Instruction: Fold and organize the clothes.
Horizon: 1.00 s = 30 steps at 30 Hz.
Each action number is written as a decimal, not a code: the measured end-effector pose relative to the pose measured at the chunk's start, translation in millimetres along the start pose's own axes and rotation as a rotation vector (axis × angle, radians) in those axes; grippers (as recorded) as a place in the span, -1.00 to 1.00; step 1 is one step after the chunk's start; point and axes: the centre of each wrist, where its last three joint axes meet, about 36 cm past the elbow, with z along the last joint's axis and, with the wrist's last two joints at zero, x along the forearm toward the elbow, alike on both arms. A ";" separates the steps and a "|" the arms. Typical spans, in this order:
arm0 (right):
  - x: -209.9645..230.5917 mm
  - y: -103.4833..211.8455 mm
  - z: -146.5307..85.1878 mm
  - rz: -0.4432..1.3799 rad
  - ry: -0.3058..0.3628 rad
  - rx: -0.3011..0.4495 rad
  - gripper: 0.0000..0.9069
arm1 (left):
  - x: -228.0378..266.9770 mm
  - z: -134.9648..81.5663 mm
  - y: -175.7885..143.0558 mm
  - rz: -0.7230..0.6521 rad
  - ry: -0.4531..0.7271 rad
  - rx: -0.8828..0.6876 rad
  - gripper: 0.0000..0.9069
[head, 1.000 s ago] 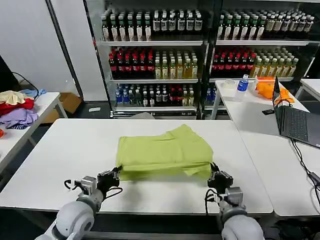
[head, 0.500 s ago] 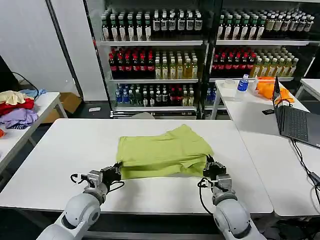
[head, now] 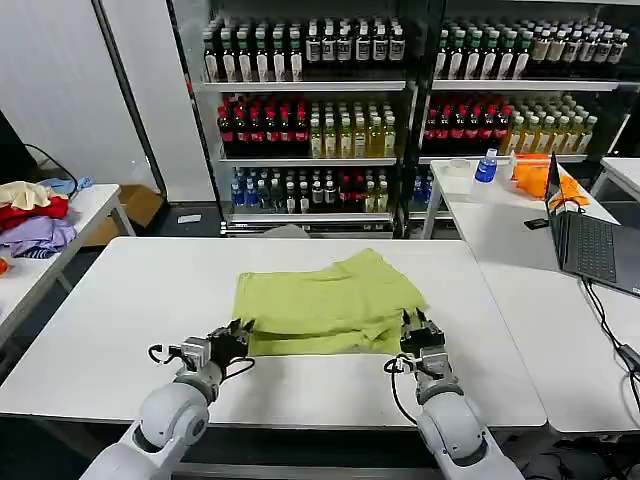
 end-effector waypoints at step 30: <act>9.0 -25.3 19.3 0.024 0.229 -0.235 -1.00 | 2.2 29.6 9.3 -0.074 0.094 0.024 -0.84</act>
